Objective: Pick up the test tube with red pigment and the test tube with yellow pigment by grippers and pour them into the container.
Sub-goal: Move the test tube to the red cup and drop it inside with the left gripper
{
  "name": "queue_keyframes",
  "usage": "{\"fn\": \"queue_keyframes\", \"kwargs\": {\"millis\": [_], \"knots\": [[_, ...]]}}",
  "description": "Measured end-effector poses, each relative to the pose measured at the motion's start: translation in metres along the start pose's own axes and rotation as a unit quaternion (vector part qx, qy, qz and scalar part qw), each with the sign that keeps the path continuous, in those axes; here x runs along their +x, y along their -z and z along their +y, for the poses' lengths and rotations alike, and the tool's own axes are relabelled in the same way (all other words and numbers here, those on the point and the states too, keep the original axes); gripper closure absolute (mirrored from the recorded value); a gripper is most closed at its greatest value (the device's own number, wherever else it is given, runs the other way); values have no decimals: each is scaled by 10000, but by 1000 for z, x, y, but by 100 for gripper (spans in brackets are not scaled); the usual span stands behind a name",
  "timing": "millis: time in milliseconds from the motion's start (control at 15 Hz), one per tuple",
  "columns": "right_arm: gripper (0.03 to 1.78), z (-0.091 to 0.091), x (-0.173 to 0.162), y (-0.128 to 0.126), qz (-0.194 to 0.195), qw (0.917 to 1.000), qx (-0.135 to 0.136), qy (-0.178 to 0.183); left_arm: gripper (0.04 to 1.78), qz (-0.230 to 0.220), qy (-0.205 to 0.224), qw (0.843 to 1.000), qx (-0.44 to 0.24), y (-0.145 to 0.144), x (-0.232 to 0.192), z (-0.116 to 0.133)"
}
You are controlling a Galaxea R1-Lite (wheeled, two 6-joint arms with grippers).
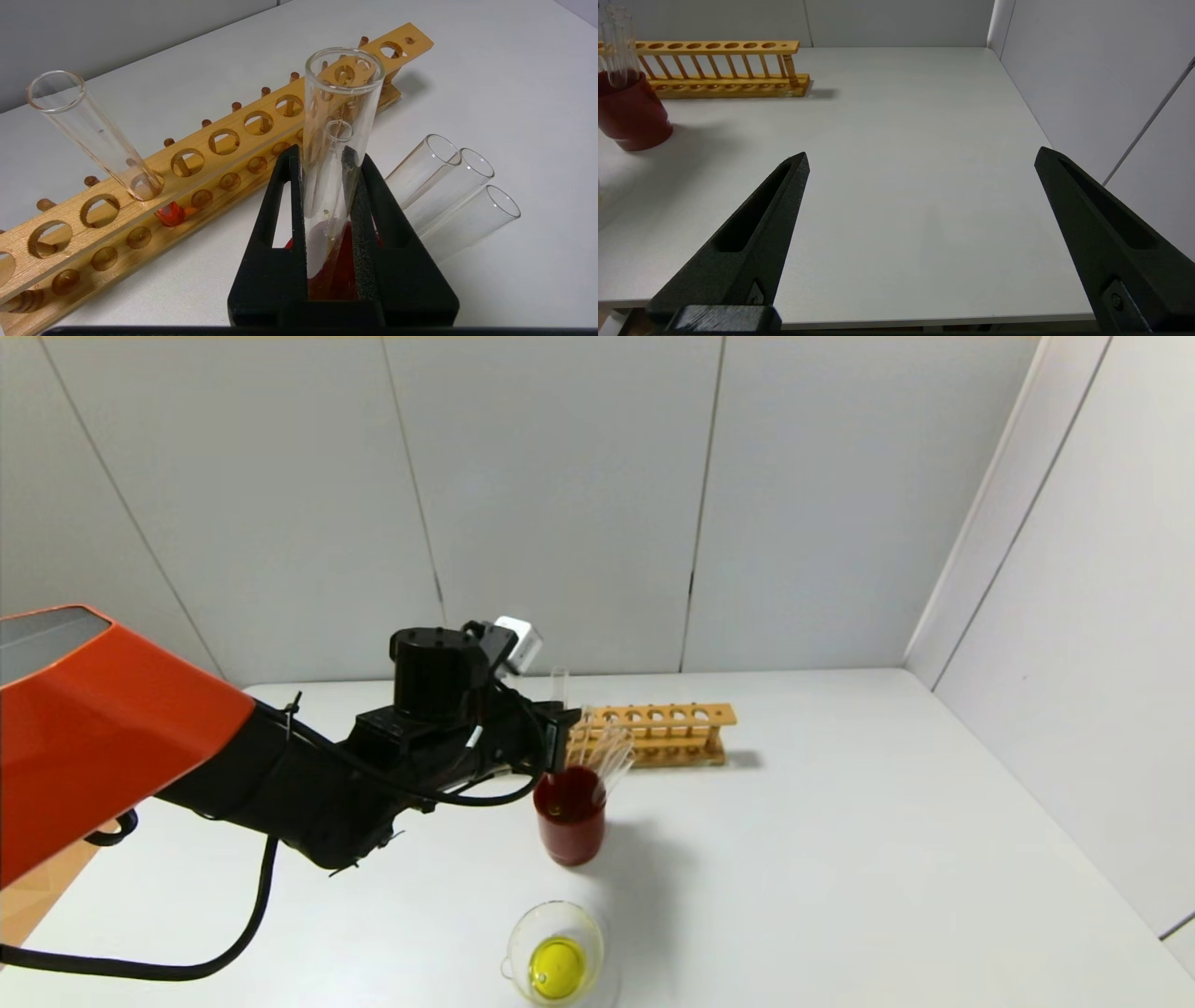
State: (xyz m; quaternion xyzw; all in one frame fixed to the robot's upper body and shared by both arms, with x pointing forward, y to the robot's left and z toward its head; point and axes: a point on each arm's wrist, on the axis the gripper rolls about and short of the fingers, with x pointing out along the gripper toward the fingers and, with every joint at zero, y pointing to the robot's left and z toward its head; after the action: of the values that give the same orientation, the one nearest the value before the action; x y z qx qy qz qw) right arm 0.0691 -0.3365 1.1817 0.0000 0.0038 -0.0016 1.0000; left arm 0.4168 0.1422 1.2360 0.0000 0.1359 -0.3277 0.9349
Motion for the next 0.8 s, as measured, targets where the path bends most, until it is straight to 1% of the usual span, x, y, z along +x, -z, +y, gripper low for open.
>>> {"fn": "queue_keyframes", "kwargs": {"millis": [267, 400, 467, 600, 667, 800], "knots": [[11, 0, 0, 0, 0, 10000, 0, 2, 150, 88, 112, 9999, -17, 5, 0, 2], [11, 0, 0, 0, 0, 10000, 0, 2, 145, 143, 143, 9998, -39, 9, 0, 4], [11, 0, 0, 0, 0, 10000, 0, 0, 140, 149, 124, 9998, -40, 9, 0, 5], [11, 0, 0, 0, 0, 10000, 0, 0, 121, 172, 95, 9998, -44, 11, 0, 6], [11, 0, 0, 0, 0, 10000, 0, 0, 107, 174, 97, 9998, -43, 11, 0, 6], [11, 0, 0, 0, 0, 10000, 0, 0, 71, 182, 106, 9998, -42, 11, 0, 6]]}}
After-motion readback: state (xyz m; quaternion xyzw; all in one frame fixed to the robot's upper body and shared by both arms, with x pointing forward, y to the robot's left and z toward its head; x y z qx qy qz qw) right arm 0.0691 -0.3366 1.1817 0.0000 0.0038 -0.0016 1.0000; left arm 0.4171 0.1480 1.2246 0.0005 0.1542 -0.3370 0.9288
